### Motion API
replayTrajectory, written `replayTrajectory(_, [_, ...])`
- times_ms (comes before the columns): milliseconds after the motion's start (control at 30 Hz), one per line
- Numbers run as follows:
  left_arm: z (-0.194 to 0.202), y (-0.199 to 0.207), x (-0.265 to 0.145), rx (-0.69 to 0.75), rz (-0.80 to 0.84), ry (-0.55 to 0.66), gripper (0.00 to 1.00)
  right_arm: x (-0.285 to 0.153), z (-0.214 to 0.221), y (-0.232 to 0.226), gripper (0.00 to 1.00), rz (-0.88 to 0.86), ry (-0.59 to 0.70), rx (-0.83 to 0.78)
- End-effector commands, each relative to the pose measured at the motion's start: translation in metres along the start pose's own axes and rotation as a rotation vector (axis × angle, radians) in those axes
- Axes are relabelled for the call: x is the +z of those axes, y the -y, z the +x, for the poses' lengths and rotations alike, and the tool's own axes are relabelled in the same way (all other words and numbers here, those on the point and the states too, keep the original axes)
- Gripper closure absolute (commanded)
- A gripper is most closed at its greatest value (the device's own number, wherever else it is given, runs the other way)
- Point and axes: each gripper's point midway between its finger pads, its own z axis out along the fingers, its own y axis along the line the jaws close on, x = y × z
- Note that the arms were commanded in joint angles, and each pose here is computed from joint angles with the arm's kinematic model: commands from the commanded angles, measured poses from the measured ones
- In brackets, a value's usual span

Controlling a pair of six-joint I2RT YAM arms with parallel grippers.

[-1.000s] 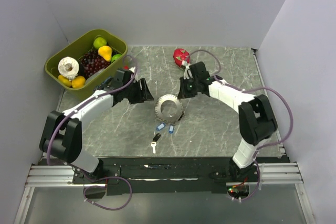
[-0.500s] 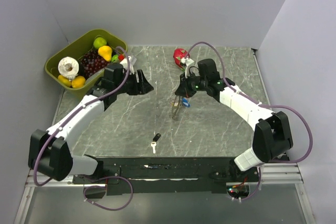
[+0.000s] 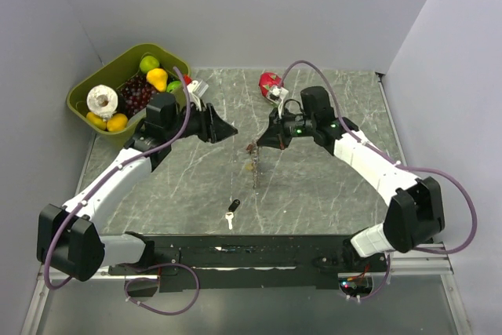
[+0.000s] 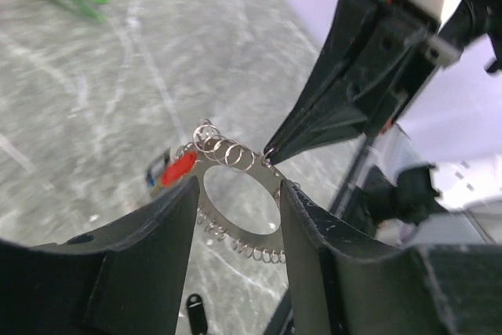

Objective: Put the keys on the keyring

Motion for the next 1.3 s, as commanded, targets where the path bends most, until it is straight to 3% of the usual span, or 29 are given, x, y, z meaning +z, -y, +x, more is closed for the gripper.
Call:
replayTrajectory(0, [-0.012, 0.042, -0.009, 0.087, 0.213, 0.029, 0.49, -0.027, -0.060, -0.044, 1.00, -0.106, 0.156, -0.156])
replayTrajectory(533, [-0.007, 0.076, -0.006, 0.145, 0.406, -0.012, 0.53, -0.039, -0.078, -0.076, 1.00, -0.198, 0.178, -0.198])
replayTrajectory(1267, [-0.006, 0.080, 0.004, 0.128, 0.426, 0.001, 0.65, -0.049, -0.089, -0.095, 1.00, -0.254, 0.211, -0.228])
